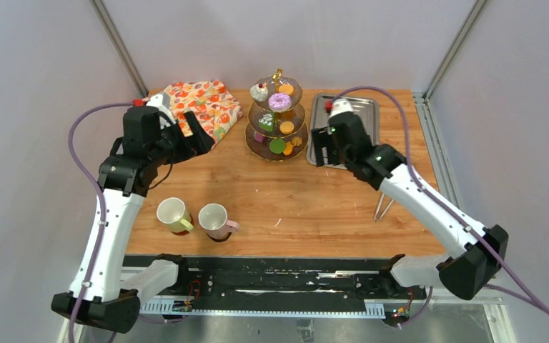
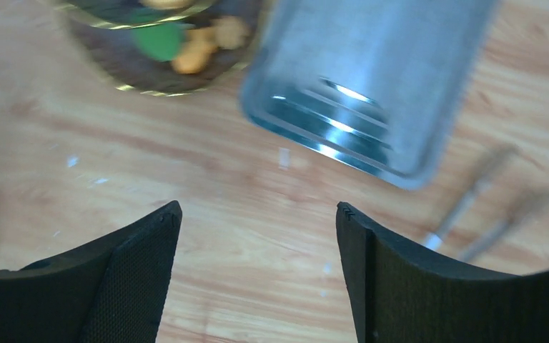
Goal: Serve the afternoon tea
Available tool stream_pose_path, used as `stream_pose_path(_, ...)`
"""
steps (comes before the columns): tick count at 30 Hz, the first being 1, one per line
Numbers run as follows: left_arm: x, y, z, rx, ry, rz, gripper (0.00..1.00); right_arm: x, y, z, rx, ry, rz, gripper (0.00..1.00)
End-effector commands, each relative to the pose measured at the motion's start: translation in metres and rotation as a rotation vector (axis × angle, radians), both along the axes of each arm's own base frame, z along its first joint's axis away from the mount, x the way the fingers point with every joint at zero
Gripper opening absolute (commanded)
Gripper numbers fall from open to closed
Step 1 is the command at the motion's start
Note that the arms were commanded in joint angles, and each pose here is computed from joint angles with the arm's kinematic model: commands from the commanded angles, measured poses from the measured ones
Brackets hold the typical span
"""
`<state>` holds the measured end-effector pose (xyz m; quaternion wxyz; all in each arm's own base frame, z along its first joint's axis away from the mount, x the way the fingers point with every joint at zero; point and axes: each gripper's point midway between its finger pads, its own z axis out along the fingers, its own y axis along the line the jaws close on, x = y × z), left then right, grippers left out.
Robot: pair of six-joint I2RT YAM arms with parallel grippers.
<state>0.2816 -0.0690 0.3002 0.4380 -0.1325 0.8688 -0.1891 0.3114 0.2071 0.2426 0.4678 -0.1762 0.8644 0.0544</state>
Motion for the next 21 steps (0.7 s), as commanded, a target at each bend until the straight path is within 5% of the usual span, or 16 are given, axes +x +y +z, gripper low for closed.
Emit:
stream_pose_path(1,0.008,-0.017,0.041,0.142,-0.184,-0.016,0.98,-0.002,-0.088,0.030,0.031,-0.003,-0.329,0.80)
stream_pose_path(10,-0.005,-0.052,0.077,0.201,-0.401,-0.149,0.98,-0.029,-0.140,0.093,0.049,-0.194,-0.412,0.84)
stream_pose_path(21,-0.027,-0.025,0.079,0.203,-0.581,-0.074,0.98,-0.045,-0.155,0.080,0.063,-0.199,-0.466,0.84)
